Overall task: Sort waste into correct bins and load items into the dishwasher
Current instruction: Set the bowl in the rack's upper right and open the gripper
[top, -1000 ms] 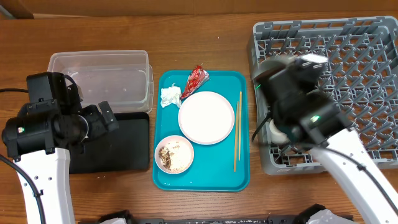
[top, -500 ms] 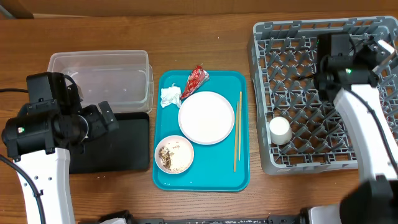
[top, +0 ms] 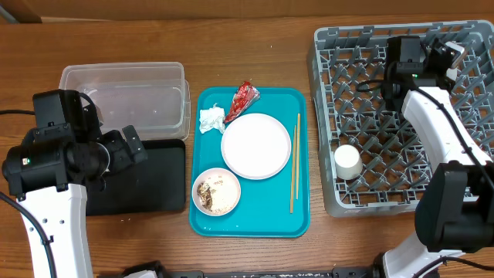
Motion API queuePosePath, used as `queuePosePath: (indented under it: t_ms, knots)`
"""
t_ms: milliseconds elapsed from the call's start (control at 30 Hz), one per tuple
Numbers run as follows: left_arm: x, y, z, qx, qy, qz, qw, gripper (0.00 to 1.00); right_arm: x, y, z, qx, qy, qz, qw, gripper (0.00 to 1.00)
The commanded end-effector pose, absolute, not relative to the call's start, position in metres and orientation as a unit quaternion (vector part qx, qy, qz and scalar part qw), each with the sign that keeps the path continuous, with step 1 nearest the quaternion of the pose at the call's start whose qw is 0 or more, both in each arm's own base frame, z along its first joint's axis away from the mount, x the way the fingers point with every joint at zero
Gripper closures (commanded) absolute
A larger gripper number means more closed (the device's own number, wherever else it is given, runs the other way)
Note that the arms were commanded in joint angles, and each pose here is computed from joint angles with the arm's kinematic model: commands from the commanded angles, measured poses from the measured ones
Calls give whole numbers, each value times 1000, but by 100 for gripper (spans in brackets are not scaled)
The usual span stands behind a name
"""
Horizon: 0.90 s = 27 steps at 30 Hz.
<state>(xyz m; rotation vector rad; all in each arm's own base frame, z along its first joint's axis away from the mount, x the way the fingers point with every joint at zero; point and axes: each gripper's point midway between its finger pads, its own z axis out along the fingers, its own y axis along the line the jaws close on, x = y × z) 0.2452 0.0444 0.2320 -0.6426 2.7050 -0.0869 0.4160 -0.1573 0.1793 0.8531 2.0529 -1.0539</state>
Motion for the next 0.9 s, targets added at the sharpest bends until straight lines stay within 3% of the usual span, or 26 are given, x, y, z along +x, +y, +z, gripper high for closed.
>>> queuePosePath:
  t_ms: [0,400,867]
  knots:
    - [246,48,236,-237,953,-26,185,0,417,-167,202,306,767,-453,336,96]
    - [246,48,236,-237,953,-27,185,0,422,-161,173,272,786,-466,301,96]
    - [246,48,236,-237,953,-26,185,0,431,-129,171,239,798,-457,312,96]
